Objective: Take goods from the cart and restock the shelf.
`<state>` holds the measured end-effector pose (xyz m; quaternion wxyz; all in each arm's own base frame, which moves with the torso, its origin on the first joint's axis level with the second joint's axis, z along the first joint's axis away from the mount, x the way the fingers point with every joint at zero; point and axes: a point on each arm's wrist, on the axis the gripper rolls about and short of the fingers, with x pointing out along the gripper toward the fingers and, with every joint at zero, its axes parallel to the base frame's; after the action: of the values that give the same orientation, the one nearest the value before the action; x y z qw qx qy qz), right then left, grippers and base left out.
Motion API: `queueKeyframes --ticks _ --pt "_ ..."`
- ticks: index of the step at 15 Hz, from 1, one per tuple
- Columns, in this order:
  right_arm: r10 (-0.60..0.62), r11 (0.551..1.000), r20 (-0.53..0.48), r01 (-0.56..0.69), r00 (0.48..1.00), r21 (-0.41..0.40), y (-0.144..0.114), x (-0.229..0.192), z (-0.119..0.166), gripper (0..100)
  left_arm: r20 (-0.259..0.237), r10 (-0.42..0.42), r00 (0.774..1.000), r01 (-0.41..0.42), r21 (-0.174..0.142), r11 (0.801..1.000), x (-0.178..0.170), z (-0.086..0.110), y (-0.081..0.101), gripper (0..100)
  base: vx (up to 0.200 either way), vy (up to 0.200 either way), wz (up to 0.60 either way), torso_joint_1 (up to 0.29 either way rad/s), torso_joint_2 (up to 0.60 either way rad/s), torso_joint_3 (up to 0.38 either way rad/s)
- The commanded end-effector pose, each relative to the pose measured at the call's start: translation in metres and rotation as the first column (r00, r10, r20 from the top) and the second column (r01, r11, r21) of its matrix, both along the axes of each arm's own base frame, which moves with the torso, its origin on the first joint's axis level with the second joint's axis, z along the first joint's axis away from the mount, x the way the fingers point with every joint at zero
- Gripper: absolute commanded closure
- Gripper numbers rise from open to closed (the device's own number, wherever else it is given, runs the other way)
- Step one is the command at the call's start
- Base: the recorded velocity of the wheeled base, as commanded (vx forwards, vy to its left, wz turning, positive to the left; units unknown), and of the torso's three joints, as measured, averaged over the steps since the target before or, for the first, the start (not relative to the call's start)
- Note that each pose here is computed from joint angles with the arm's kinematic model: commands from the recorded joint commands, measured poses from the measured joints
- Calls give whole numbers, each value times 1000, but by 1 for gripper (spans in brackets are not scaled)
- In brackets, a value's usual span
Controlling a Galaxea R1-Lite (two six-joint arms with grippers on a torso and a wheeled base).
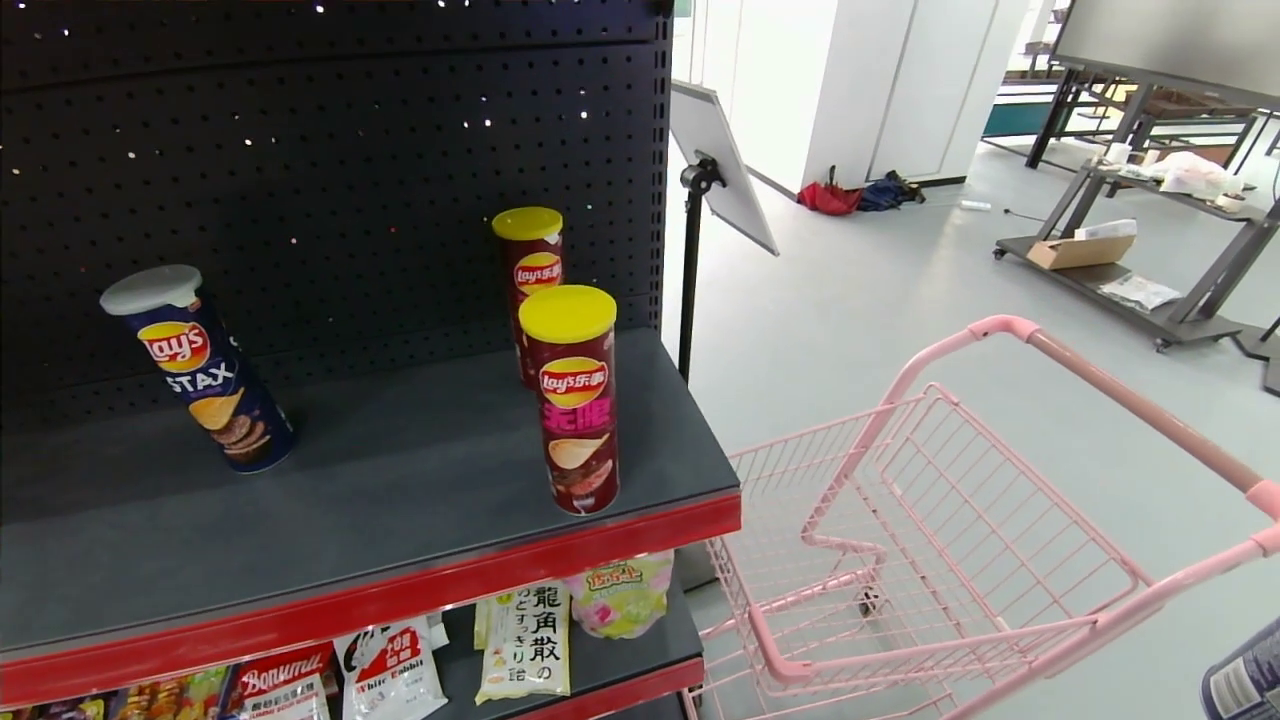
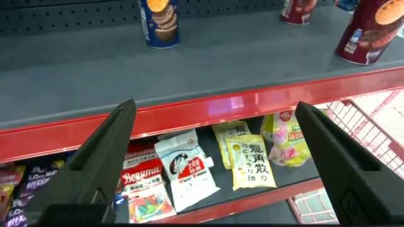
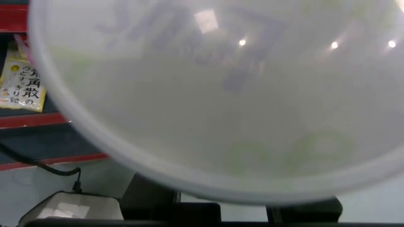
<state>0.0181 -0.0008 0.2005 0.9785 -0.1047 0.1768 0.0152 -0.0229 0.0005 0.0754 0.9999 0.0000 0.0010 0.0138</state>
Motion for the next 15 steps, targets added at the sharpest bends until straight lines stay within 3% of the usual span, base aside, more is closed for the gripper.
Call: queueKeyframes --ticks 1,6,8,13,15 --pt "-7 1000 -11 7 1000 -3 0 2 -1 100 -1 1 1000 -1 0 1000 0 0 0 0 0 0 600 22 -32 -12" --pt "-13 1000 -13 13 1000 -3 0 -1 -7 100 -1 0 1000 0 0 1000 0 0 0 0 0 0 600 9 -6 -2" --pt "-11 1000 -17 11 1000 -5 -1 -3 -12 100 0 0 1000 0 2 1000 0 0 0 0 0 0 0 0 0 0" --pt "-22 998 82 17 996 53 -4 -23 -35 100 0 1 1000 -1 2 1000 0 0 0 0 0 0 0 0 0 0" --pt "34 995 115 -44 993 90 -5 -32 -49 100 0 0 1000 0 3 1000 0 0 0 0 0 200 0 7 -2 0"
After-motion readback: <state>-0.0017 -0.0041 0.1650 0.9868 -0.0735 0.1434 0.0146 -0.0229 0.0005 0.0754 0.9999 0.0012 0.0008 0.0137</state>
